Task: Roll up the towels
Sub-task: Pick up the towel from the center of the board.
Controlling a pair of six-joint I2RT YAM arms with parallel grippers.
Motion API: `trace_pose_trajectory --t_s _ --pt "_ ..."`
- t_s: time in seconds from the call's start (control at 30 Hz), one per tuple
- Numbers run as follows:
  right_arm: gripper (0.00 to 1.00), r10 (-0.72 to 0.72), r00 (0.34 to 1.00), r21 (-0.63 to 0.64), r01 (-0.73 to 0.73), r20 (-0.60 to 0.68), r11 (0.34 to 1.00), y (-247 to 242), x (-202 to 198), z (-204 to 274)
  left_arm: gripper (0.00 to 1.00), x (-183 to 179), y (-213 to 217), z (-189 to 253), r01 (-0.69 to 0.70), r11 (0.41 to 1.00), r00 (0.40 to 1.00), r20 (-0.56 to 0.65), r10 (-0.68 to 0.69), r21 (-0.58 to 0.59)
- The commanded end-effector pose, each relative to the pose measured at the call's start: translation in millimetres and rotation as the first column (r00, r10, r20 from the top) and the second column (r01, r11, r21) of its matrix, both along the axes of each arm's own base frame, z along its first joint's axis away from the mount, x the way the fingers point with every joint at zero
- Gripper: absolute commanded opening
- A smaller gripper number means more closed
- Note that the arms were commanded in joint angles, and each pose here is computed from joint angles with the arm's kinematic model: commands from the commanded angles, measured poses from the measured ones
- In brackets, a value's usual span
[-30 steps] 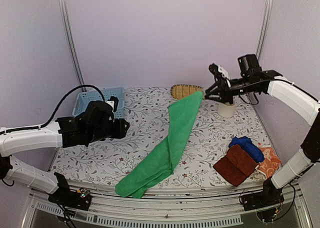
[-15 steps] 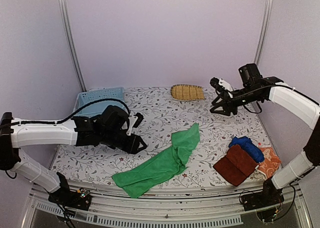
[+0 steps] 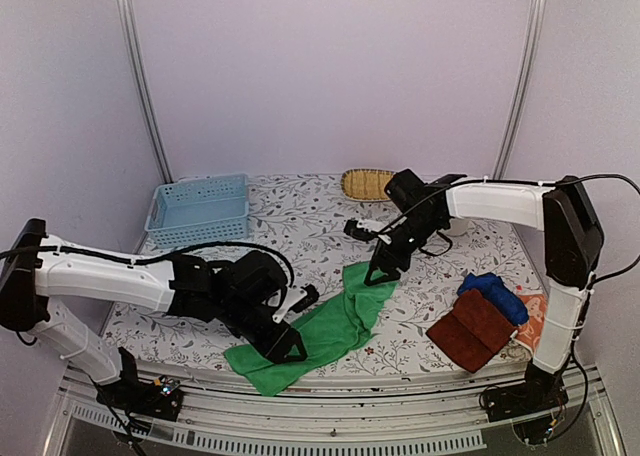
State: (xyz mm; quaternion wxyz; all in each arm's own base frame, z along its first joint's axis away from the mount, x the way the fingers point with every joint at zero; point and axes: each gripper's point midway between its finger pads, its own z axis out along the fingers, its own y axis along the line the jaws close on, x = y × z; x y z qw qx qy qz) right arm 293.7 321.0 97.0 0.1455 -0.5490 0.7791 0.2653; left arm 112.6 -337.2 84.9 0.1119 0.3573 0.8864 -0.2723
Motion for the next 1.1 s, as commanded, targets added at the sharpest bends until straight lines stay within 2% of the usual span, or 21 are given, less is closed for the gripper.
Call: trace_pose_trajectory --t_s 0.0,0.13,0.33,0.4,0.53,0.67,0.73,0.9,1.0,1.07 --pt "0.64 0.023 0.999 -0.051 -0.025 -0.033 0.998 7.2 -12.7 -11.8 0.50 -8.0 14.6 -25.4 0.016 0.992 1.000 0.020 -0.018 0.128" --pt "0.66 0.045 0.997 -0.091 -0.050 -0.055 0.995 9.3 -23.2 -25.9 0.45 3.6 23.9 -44.9 -0.021 0.968 0.996 0.091 -0.001 0.250" --pt "0.68 0.097 0.995 -0.110 -0.100 -0.037 0.989 12.8 -38.7 -34.1 0.34 12.2 29.4 -59.5 -0.056 0.949 0.989 0.145 0.011 0.310" --pt "0.66 0.099 0.995 -0.130 -0.101 -0.023 0.986 13.2 -38.6 -40.1 0.26 14.5 28.9 -61.9 -0.062 0.949 0.987 0.158 0.012 0.311" --pt "0.51 0.088 0.996 -0.150 -0.090 -0.020 0.985 15.1 -33.3 -48.1 0.02 20.4 27.0 -59.6 -0.080 0.952 0.982 0.189 0.024 0.296" --pt "0.16 0.077 0.997 -0.152 -0.074 0.010 0.986 19.1 -24.5 -42.4 0.00 32.1 26.5 -44.2 -0.118 0.958 0.967 0.248 0.052 0.261" --pt "0.05 0.074 0.996 -0.133 -0.067 0.056 0.989 22.7 -15.8 -27.0 0.00 42.9 28.8 -32.4 -0.144 0.962 0.959 0.271 0.078 0.233" --pt "0.02 0.000 0.981 -0.060 0.012 0.195 0.998 17.5 33.4 29.3 0.00 91.8 46.3 16.3 -0.245 0.964 0.926 0.320 0.200 0.105" --pt "0.02 -0.107 0.960 0.043 0.099 0.259 0.994 -6.7 71.9 82.0 0.00 130.7 71.1 52.5 -0.359 0.933 0.878 0.341 0.336 0.005" --pt "0.02 -0.134 0.952 0.125 0.103 0.275 0.987 -22.9 73.7 112.6 0.00 147.8 86.4 67.4 -0.405 0.912 0.858 0.316 0.404 -0.065"
